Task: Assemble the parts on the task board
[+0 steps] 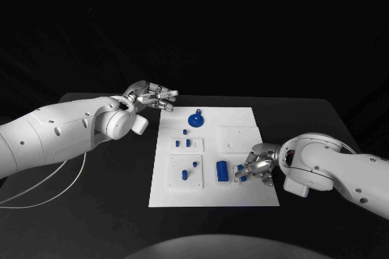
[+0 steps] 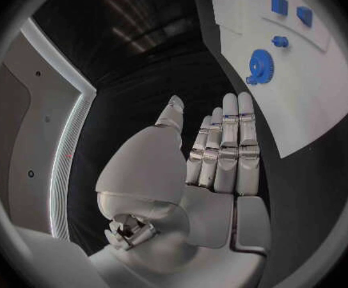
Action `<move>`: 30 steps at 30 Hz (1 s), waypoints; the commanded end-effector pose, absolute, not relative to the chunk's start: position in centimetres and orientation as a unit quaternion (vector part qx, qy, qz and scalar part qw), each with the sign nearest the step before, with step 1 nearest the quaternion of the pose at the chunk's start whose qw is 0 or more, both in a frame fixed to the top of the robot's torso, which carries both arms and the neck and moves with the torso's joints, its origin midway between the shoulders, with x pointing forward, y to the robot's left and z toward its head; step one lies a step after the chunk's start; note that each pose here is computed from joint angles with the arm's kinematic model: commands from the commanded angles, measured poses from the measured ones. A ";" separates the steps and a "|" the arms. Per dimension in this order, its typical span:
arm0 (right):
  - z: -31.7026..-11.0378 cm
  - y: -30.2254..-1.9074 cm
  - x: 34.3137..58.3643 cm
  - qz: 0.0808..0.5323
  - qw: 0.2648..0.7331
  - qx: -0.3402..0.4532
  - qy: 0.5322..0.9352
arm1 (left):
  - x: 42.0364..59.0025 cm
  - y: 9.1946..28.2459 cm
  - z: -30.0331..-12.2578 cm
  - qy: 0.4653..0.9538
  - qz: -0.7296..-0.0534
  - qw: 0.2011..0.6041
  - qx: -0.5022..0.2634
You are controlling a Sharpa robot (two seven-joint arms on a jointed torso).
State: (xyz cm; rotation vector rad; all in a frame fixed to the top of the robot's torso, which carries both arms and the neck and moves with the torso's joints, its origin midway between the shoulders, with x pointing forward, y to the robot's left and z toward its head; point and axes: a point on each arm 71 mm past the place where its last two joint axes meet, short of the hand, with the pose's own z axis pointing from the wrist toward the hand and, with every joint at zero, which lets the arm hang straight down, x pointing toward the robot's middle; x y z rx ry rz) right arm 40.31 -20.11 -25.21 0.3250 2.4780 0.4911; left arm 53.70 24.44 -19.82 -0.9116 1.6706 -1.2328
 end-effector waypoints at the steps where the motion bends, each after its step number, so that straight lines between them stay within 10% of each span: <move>1: -25.6 -20.2 40.1 0.155 0.279 0.116 0.941 | 53.6 24.2 -19.8 0.669 -0.498 0.418 -0.359; 30: -26.4 -19.5 40.2 0.154 0.278 0.116 0.941 | 53.6 24.1 -19.8 0.670 -0.498 0.417 -0.359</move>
